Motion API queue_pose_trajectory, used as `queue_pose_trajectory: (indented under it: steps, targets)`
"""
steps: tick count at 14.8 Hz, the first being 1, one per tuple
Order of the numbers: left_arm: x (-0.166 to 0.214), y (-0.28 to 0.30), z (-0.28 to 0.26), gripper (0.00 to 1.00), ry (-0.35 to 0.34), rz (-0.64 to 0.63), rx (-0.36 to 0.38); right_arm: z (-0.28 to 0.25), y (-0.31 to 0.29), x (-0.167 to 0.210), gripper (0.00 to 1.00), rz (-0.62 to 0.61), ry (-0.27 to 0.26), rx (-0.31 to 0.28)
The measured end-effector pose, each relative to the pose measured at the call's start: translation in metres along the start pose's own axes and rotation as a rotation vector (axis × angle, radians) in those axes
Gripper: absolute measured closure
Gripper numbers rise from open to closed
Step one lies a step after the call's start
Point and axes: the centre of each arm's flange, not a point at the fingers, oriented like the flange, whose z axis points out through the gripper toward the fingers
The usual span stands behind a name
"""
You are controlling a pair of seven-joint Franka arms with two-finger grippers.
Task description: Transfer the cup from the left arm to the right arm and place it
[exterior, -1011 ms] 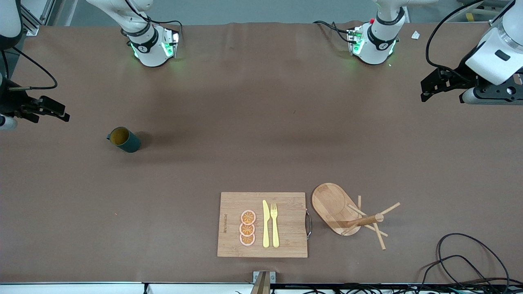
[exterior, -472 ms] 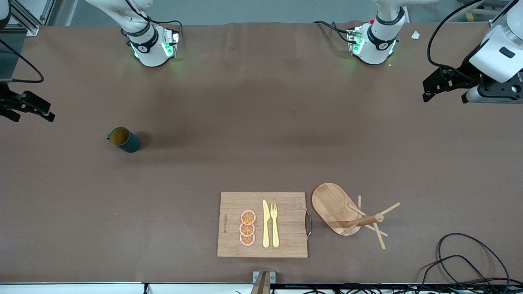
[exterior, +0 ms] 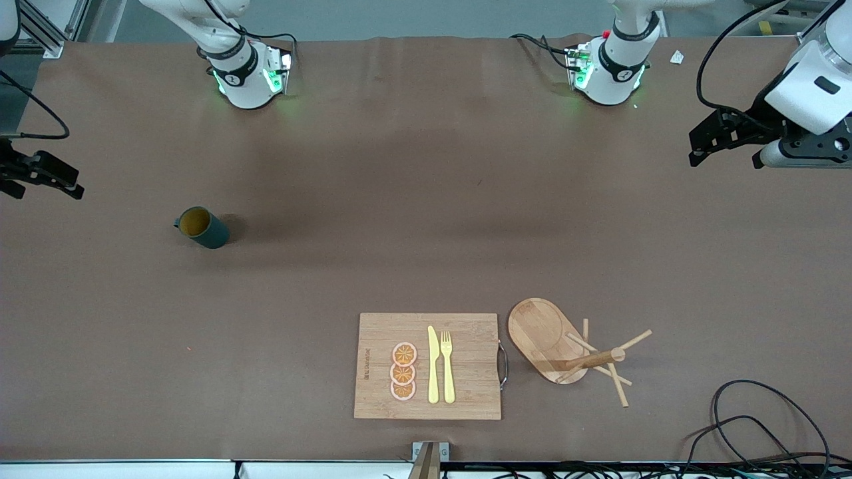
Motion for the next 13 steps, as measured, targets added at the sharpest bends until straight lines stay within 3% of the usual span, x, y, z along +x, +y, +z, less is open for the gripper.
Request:
queue_pose_trajectory:
  steps: [13]
  targets:
    - [0.0004,-0.002,-0.0004,0.0,0.003,0.0,0.02,0.0016,0.0066,-0.0024,0.0,0.011,-0.017,-0.003]
